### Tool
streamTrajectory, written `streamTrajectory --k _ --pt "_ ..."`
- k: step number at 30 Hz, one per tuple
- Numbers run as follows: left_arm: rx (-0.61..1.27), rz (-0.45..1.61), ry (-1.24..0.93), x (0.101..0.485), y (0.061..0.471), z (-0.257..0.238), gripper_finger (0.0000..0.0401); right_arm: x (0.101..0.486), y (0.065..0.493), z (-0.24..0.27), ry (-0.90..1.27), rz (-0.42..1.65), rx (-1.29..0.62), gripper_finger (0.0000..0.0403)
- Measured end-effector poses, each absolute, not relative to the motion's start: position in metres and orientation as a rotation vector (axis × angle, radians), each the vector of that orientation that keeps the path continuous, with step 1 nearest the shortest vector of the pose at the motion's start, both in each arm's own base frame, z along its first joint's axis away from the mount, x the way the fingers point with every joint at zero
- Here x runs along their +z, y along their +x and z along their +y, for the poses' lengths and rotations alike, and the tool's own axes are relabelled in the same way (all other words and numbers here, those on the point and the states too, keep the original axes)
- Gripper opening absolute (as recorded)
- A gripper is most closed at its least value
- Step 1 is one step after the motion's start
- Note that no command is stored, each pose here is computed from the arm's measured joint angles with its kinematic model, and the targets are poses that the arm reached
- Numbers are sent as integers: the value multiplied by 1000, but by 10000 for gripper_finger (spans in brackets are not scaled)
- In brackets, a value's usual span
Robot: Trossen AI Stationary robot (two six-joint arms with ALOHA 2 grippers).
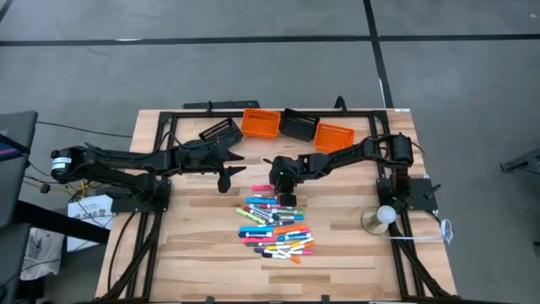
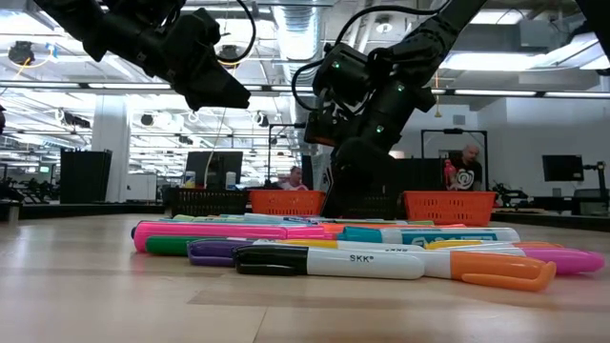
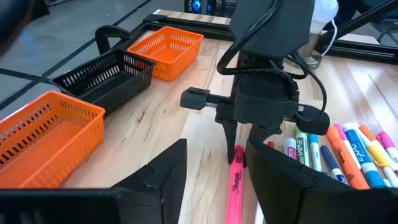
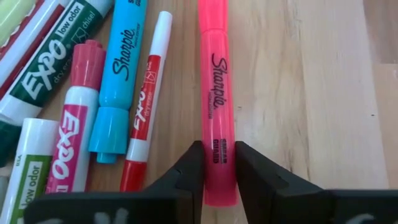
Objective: Pick & Place Markers
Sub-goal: Put the large pink highlighter into the right orange bin
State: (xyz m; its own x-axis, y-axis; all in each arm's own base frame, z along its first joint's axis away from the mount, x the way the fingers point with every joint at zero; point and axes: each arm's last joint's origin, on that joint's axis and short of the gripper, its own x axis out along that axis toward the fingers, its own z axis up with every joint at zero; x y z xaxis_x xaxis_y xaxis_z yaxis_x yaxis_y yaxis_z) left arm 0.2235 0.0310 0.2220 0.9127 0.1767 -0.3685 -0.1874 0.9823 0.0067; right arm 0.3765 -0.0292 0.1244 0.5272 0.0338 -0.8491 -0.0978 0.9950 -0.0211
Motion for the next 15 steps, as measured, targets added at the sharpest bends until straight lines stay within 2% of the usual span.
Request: streamTrajectory --k 15 --pt "188 378 -29 222 224 31 166 127 375 -34 -79 1023 40 68"
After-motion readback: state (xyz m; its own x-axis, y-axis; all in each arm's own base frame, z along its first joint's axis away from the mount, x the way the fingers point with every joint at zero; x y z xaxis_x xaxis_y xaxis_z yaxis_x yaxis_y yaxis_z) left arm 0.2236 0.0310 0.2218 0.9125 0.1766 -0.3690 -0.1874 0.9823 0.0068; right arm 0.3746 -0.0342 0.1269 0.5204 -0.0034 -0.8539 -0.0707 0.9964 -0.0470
